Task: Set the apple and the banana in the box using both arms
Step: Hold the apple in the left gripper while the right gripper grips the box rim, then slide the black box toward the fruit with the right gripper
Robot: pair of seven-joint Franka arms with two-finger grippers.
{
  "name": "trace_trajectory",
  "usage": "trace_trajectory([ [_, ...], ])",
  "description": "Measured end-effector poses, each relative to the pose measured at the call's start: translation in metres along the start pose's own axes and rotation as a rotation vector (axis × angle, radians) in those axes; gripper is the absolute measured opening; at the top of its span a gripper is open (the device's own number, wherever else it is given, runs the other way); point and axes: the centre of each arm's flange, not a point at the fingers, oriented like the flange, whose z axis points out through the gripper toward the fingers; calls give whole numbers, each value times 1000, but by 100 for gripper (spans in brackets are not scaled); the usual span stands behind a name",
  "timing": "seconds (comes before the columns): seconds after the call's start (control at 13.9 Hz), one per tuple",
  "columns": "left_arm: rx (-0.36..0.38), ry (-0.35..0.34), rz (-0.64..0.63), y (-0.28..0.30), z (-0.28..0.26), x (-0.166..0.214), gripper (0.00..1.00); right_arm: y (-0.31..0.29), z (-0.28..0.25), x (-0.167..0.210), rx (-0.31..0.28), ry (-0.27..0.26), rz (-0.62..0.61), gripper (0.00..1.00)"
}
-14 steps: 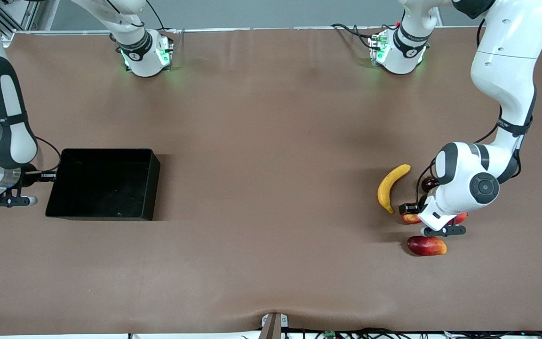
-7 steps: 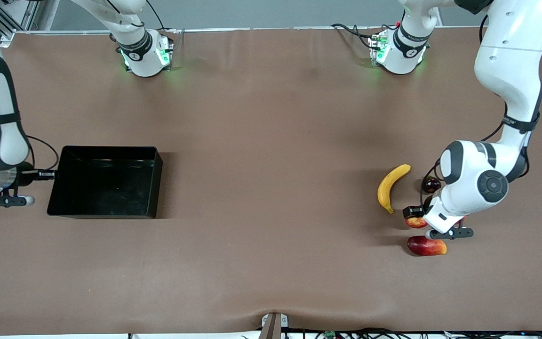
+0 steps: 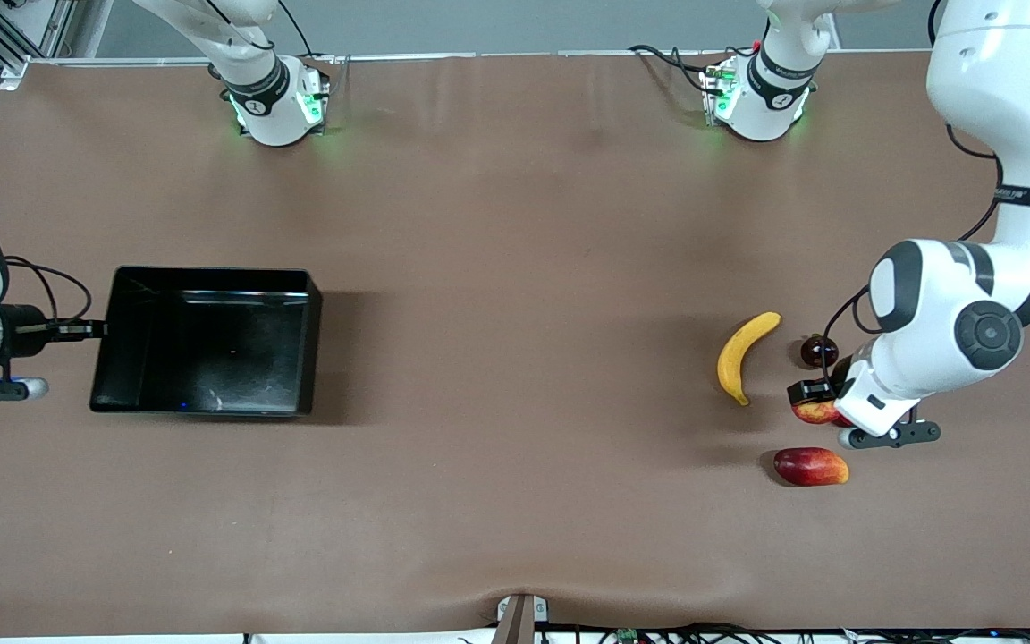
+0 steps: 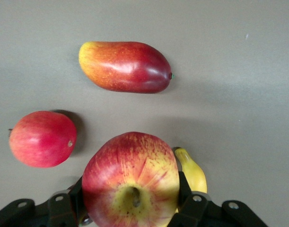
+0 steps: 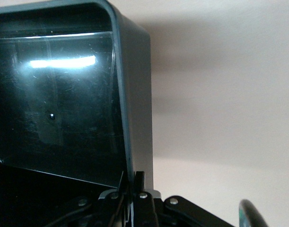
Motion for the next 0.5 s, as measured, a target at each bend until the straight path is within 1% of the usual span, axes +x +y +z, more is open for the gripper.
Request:
trace_trajectory([
  [0.07, 1, 2, -1, 0, -7, -1, 73, -23, 3, 3, 11, -15, 9, 5],
  [0.29, 8, -17, -9, -3, -17, -5, 73, -99, 18, 12, 2, -45, -14, 5],
  [0.5, 13, -38, -47, -1, -23, -10, 73, -187, 38, 13, 3, -61, -2, 5],
])
